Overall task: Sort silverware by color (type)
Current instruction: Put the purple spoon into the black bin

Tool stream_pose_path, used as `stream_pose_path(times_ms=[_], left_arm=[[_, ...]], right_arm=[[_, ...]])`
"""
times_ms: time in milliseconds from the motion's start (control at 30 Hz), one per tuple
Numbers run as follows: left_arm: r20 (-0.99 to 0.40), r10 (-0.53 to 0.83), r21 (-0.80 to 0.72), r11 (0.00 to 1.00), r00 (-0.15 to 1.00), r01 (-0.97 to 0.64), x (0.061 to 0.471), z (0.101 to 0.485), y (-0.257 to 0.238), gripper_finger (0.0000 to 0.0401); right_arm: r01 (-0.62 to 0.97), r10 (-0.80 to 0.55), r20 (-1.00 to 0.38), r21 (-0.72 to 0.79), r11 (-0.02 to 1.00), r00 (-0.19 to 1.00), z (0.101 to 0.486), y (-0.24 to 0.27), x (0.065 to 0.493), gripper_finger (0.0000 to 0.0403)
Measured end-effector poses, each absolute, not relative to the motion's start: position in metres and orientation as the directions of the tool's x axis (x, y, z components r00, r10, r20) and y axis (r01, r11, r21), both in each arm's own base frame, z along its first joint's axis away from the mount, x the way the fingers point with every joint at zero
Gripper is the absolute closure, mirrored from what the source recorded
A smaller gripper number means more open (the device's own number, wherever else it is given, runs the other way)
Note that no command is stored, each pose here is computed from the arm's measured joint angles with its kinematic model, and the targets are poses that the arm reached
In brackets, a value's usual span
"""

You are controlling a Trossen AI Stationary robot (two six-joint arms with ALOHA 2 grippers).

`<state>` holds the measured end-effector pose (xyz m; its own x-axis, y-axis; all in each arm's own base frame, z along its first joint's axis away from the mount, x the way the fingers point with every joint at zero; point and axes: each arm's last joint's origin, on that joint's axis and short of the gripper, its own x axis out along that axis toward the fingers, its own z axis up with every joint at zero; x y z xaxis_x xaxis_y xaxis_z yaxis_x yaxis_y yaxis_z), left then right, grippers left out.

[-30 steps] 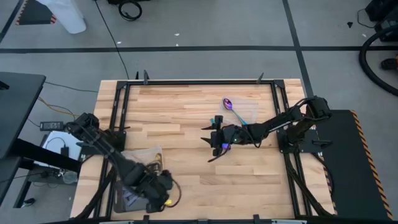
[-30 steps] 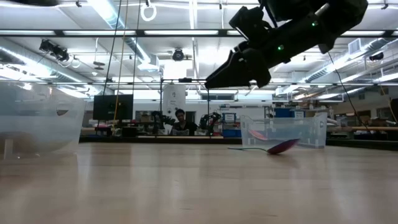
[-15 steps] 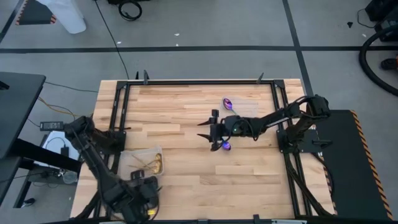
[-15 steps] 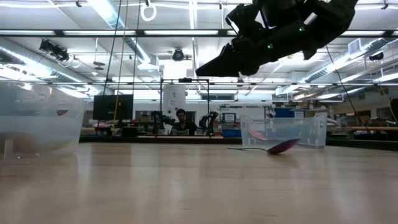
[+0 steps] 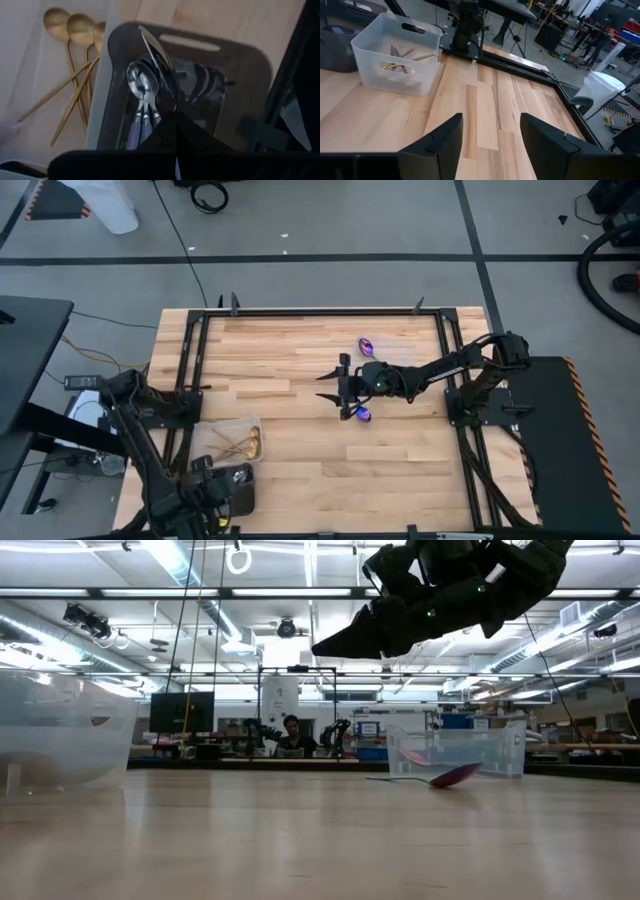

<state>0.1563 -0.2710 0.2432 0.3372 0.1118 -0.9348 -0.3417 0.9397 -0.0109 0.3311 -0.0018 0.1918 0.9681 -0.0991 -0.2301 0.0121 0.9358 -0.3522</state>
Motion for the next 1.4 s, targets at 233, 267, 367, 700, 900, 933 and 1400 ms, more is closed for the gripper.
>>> stream_pose_path(times_ms=[233,267,367,700,900,933,1400], left_arm=[[-0.933,0.087,-0.044,0.936,0.349,-0.350,0.148,0.222,-0.274,0.0401],[-0.933,0.088,-0.044,0.935,0.348,-0.352,0.148,0.219,-0.273,0.0401],[-0.934,0.098,-0.033,0.934,0.343,-0.356,0.147,0.209,-0.270,0.0401],[-0.928,0.048,-0.101,0.923,0.370,-0.372,0.145,0.172,-0.263,0.0401],[-0.921,0.017,-0.144,0.914,0.389,-0.380,0.144,0.156,-0.258,0.0401],[-0.920,0.011,-0.150,0.913,0.392,-0.380,0.144,0.156,-0.258,0.0401],[-0.921,0.007,-0.159,0.906,0.390,-0.393,0.144,0.152,-0.258,0.0400]], right_arm=[[0.012,-0.099,-0.231,-0.350,0.937,0.968,0.192,-0.002,0.331,0.0195],[0.012,-0.099,-0.230,-0.350,0.937,0.968,0.192,-0.002,0.331,0.0195],[0.013,-0.099,-0.231,-0.348,0.938,0.968,0.192,-0.002,0.331,0.0195],[0.013,-0.099,-0.232,-0.347,0.938,0.968,0.192,-0.002,0.331,0.0195],[0.011,-0.099,-0.236,-0.346,0.938,0.967,0.191,-0.002,0.331,0.0195],[0.012,-0.099,-0.238,-0.343,0.939,0.966,0.191,-0.002,0.331,0.0195],[0.011,-0.098,-0.255,-0.323,0.946,0.962,0.189,-0.002,0.330,0.0195]])
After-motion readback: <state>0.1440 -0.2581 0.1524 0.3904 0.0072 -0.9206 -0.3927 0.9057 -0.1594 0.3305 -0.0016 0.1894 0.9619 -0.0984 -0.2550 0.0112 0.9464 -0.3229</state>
